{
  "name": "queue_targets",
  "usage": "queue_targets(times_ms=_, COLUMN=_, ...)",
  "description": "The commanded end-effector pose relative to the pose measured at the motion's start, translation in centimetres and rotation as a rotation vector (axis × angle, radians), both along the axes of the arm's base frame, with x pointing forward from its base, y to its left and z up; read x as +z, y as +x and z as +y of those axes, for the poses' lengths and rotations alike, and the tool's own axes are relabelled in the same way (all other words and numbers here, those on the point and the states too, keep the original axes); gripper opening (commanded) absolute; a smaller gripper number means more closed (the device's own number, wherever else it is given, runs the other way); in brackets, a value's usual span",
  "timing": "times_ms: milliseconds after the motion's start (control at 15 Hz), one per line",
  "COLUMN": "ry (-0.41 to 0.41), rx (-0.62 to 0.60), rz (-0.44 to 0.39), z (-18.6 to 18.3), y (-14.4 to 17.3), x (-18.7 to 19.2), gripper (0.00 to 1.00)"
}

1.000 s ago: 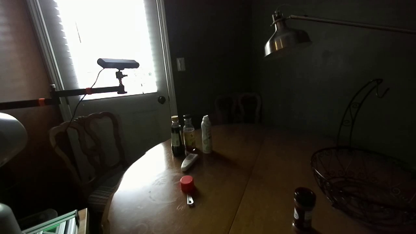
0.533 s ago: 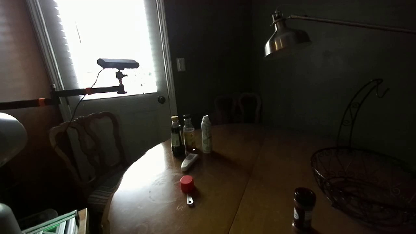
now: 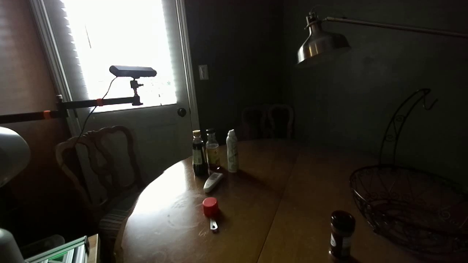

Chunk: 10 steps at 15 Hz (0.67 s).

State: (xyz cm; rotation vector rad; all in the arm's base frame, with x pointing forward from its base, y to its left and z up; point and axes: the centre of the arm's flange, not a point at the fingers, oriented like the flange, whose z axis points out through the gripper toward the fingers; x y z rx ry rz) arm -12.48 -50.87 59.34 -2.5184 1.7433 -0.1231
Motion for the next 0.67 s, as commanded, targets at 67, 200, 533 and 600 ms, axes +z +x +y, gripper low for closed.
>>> queue_targets(times_ms=67, ry=0.000, rx=0.000, rz=-0.002, z=-0.01, y=0.03, x=-0.01, gripper=1.00)
queue_targets(times_ms=200, ry=0.000, rx=-0.001, rz=-0.004, z=0.01, y=-0.06, x=-0.03, gripper=1.00)
queue_targets(times_ms=533, ry=0.004, rx=-0.002, rz=-0.006, z=0.02, y=-0.08, x=-0.20, gripper=1.00)
queue_targets(times_ms=600, ry=0.004, rx=-0.003, rz=-0.007, z=0.04, y=-0.15, x=-0.20, gripper=1.00)
